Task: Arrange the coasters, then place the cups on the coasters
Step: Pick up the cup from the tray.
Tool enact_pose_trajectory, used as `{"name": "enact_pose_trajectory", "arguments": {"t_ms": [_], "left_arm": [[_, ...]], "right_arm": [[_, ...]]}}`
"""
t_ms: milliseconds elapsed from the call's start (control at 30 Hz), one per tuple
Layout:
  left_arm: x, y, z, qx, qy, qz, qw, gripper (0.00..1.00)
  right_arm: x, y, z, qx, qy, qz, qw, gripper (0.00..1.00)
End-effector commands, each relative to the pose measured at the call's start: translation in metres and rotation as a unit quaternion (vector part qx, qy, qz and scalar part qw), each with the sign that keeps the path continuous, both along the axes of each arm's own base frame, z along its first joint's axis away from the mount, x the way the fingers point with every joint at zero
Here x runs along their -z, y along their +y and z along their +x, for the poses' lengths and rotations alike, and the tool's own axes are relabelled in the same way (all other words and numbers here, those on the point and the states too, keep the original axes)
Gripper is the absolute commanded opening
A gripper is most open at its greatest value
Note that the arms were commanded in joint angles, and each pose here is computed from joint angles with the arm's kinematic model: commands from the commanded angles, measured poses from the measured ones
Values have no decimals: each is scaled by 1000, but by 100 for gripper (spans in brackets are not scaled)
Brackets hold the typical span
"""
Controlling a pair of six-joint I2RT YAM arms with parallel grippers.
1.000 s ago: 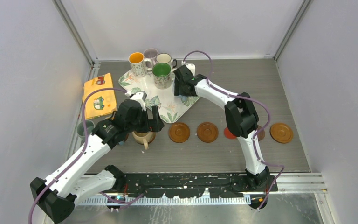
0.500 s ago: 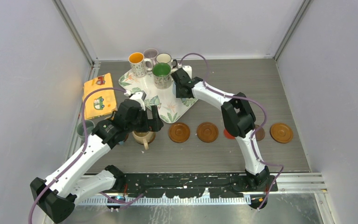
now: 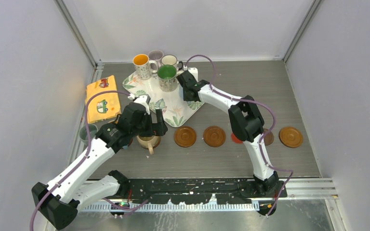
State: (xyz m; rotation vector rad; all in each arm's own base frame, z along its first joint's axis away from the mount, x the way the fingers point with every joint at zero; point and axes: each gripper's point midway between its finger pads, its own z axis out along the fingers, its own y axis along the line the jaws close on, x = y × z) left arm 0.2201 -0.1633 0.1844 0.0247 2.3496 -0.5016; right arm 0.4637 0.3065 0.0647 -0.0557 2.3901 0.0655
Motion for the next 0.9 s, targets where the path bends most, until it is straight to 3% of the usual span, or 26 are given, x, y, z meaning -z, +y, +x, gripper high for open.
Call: {"name": "enact_pose_trajectory", "arguments": {"t_ms": [0,867], "left_arm": [[-14,4,4,-15,-18,-5,1000,100],[-11,15,11,-58,-27,1,998,100]], "right_arm": [[-36,2,5,2,-41,14,999,1],[-109,-8,-26,-1,-103,69,992,1]]}}
